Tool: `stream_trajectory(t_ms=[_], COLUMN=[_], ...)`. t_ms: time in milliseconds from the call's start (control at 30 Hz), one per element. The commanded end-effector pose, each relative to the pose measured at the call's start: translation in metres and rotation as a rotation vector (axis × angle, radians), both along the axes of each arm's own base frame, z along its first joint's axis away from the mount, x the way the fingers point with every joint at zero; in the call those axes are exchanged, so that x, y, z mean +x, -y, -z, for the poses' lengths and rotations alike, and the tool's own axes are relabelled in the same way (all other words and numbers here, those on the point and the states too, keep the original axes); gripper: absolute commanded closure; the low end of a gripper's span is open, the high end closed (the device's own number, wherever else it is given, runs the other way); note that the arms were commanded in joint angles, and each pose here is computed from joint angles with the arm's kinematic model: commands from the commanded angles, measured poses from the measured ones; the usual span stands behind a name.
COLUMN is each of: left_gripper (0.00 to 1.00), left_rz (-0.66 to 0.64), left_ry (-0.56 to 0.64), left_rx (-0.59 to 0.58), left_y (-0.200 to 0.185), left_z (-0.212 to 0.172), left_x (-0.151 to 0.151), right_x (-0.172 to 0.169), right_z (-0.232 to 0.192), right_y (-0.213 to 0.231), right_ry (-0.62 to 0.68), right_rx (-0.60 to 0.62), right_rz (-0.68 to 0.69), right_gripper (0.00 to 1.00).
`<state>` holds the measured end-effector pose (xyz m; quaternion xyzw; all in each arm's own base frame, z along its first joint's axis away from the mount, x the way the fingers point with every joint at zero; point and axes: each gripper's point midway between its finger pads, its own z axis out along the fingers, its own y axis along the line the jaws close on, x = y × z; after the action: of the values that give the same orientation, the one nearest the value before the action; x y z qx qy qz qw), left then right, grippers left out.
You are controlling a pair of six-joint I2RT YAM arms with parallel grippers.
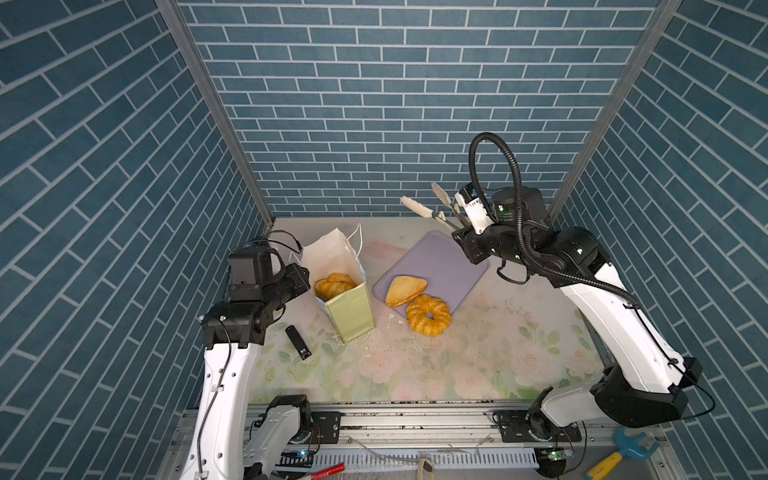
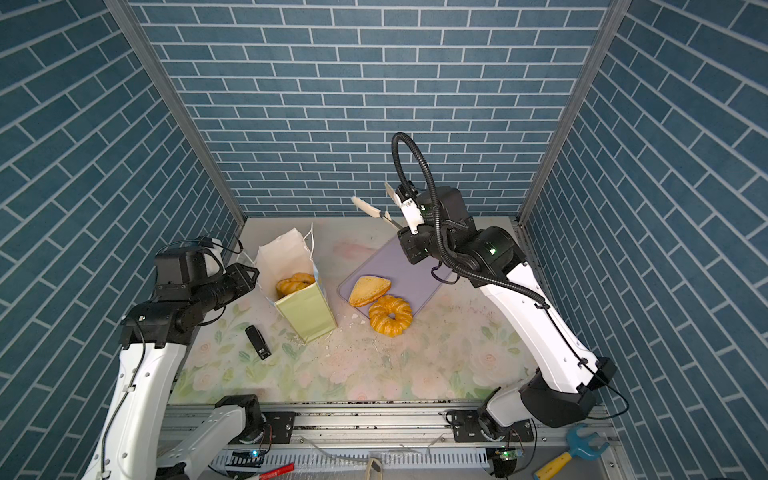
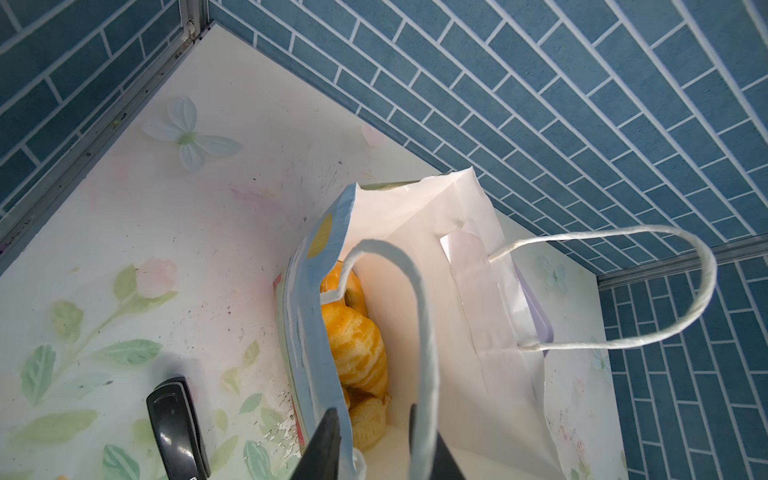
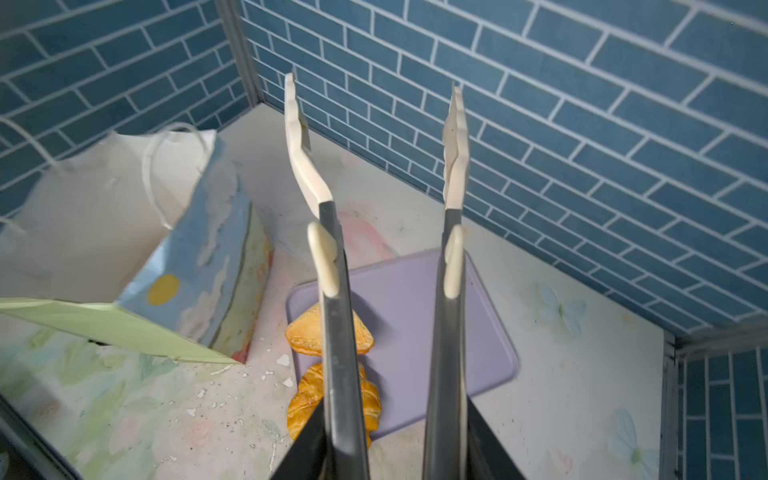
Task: Place the fake bread into the paper bag
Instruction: 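Move the empty tongs back over the tray with the right gripper, then lower the open tongs onto the triangle toast and pinch it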
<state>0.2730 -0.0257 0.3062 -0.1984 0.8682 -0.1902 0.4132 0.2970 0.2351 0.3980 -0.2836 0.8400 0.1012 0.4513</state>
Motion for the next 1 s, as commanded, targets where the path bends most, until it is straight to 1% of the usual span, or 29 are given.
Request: stream_trajectory(t_ms=[0,100,200,300,367,533,700,967], left_gripper=[0.69,0.69,0.69,0.69,0.69,0.69,0.69,0.69], left_rz=[0.013,0.015,0.008,0.005,0.007,0.002,0.002,0.002], left_ry=[0.024,0.021,0.021,0.016,0.008,-0.003,-0.010,-0.011], left_rx=[0.004,-0.009,-0.002,-0.007,-0.019,-0.021,-0.021,-0.023], left_y=[0.002,0.003,0.002,0.002,0.003,0.003,0.003,0.003], left_z=[-0.007,-0.006,-0.007,-0.005,-0.001,0.003,0.005,0.005], left_x=[-0.004,-0.004,-0.005,-0.005,-0.004,-0.006,-0.006,-0.004], right_x=[0.001,0.010,0.015,0.014,0.014,0.017,0.016,0.009], right_z=[0.033,0.075,0.115,0.156,0.178,0.202,0.229,0.254], right_y=[0.008,0.010,0.006,-0.001,-0.007,-0.021,-0.022,-0.030], right_ry=[-0.158,-0.282,-0.403,-0.521,-0.583,-0.659,-0.730,-0.803], right_rx=[0.088,0.124,0.159,0.123,0.129,0.228,0.195,0.204], right_rz=[0.058,0.105,0.118,0.107,0.102,0.107,0.129,0.106], right_gripper=[0.56,0.56,0.55,0.54,0.54,0.53,0.53,0.56])
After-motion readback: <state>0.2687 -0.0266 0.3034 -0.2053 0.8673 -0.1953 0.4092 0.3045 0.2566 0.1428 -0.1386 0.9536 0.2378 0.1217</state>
